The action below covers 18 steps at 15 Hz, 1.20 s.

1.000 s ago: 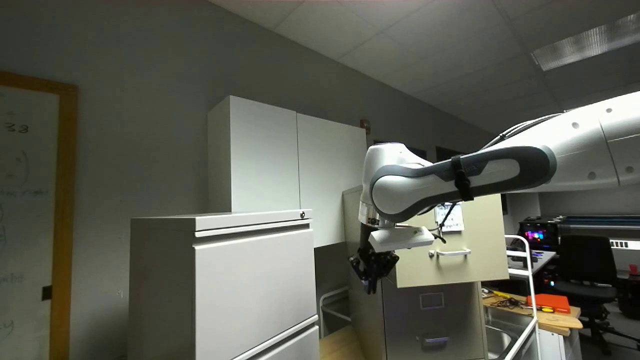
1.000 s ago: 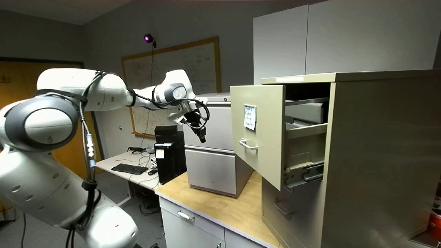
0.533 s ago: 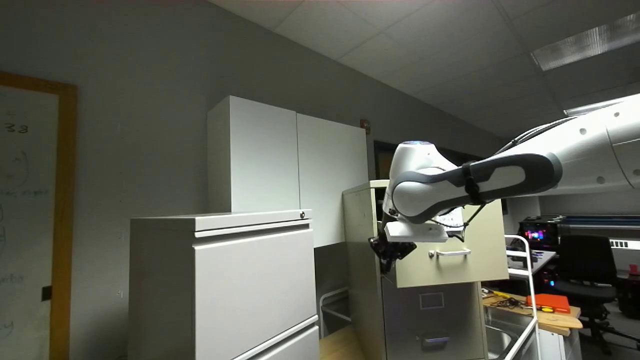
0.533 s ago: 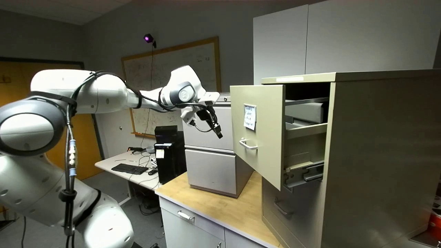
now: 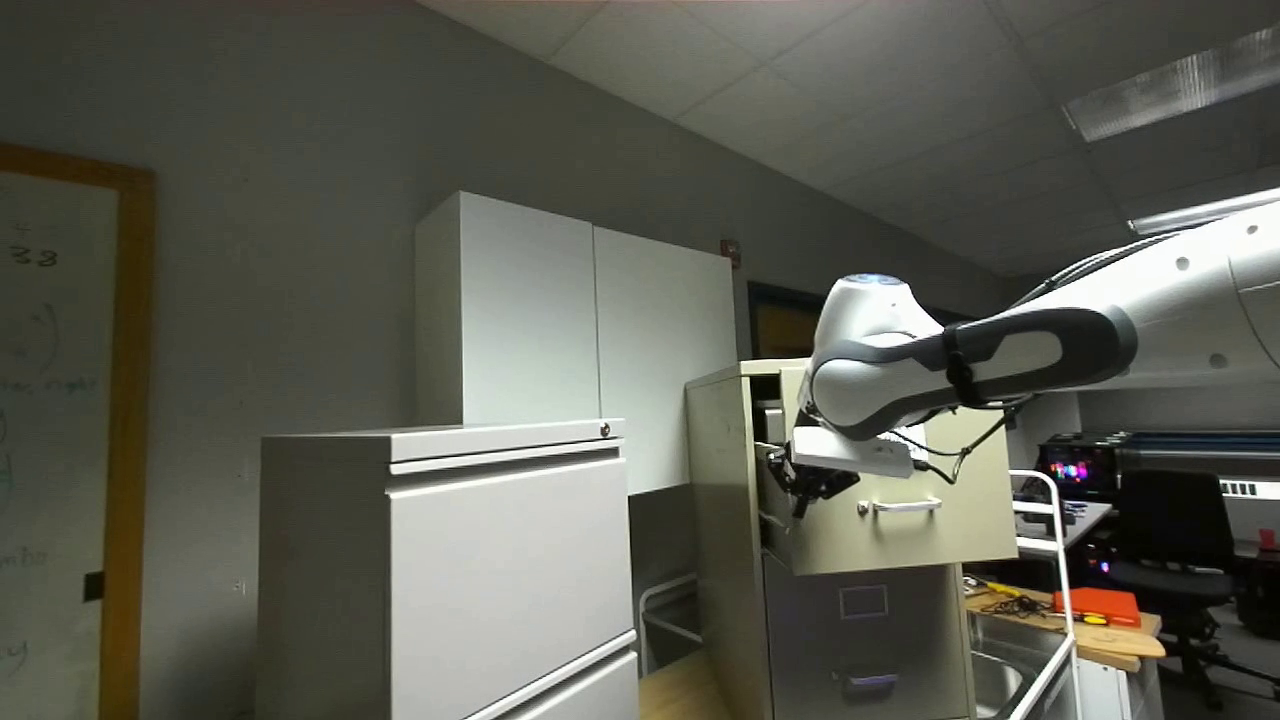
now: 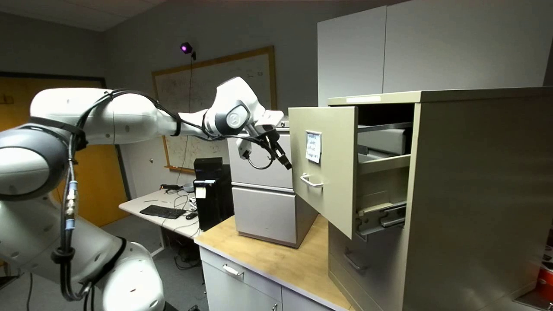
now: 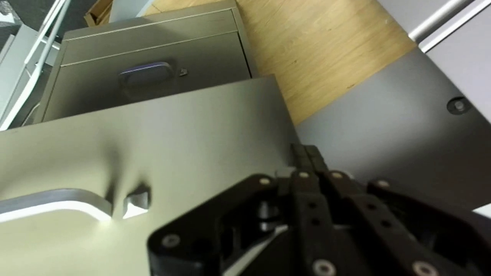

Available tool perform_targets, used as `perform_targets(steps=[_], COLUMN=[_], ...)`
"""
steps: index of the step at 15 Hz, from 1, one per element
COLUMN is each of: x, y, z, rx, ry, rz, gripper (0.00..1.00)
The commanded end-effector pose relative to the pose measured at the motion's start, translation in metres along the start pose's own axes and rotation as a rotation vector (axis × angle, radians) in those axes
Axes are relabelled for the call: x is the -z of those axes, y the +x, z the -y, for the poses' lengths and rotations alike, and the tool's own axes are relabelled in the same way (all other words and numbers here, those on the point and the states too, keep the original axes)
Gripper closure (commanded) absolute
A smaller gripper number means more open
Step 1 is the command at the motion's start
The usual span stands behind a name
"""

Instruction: Close the top drawer of the cabinet at the right

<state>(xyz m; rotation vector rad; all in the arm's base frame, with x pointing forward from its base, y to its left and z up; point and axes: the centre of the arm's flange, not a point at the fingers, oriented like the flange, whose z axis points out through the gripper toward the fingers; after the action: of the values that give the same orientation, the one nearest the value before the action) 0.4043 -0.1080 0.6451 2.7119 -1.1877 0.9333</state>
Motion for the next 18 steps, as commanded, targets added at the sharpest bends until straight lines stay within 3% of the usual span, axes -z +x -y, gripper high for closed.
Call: perform_targets(steps=[1, 8, 18], x=[0.011, 0.015, -0.024], y=[0.005, 0.008, -0.002], z=[-0.022, -0.019, 0.039], rx=[-0.089, -0.180, -0.079], ry=[-0.010, -0.036, -0.189], rz=[-0.055, -0.192, -0.474], gripper=[1.00, 1.00, 1.00])
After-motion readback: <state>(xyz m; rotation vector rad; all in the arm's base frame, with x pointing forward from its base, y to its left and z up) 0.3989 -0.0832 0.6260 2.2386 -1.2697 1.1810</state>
